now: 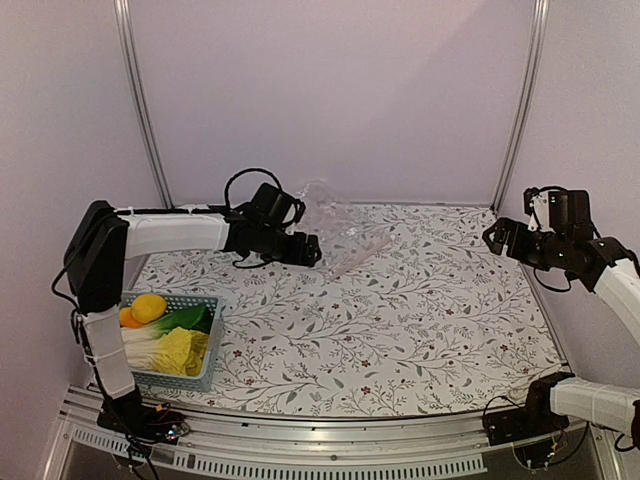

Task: Place the food in the zip-top bag and seal the zipper
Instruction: Pick up the zipper food storage bag at the corner of the board.

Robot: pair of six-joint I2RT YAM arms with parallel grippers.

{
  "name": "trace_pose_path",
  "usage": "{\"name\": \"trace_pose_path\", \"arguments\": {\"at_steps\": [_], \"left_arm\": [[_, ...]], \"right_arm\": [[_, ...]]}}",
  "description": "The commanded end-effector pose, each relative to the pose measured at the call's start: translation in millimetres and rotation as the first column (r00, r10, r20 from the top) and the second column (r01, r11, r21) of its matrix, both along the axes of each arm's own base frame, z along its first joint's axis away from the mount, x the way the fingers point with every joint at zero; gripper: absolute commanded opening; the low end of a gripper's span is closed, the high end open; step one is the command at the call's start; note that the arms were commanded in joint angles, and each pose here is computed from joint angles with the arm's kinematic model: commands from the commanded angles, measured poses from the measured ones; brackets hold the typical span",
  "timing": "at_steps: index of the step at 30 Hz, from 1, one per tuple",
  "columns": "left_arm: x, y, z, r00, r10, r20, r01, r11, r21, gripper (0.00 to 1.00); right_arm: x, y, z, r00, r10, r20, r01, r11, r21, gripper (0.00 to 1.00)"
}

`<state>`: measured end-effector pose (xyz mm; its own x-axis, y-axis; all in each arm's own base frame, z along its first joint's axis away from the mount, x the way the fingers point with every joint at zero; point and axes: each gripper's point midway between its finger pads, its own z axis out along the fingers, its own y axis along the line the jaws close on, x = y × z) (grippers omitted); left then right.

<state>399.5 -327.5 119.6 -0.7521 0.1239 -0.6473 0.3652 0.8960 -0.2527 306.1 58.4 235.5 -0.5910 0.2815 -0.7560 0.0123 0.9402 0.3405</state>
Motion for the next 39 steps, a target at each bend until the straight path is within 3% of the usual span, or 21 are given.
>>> {"name": "trace_pose_path", "arguments": {"at_steps": [1, 4, 21, 39], "left_arm": [[-1, -36, -20, 0.997, -0.068, -0.021, 0.067, 0.998, -0.021, 0.82], [-2, -43, -39, 0.996, -0.08, -0.042, 0.08, 0.997, 0.003, 0.75], [11, -63, -94, 0.985, -0.173, -0.029, 0.175, 0.965, 0.196, 0.58], [27, -78, -104, 0.973, -0.215, 0.08, 0.179, 0.931, 0.318, 0.53]], "right_arm": [[-4, 5, -7, 1.0, 0.022, -0.014, -0.022, 1.0, 0.015, 0.99], [-4, 6, -7, 0.999, 0.028, -0.017, -0.028, 0.999, 0.017, 0.99], [-7, 12, -10, 0.998, 0.05, -0.024, -0.049, 0.998, 0.045, 0.99], [-14, 18, -18, 0.994, 0.088, -0.059, -0.085, 0.995, 0.056, 0.99]]}}
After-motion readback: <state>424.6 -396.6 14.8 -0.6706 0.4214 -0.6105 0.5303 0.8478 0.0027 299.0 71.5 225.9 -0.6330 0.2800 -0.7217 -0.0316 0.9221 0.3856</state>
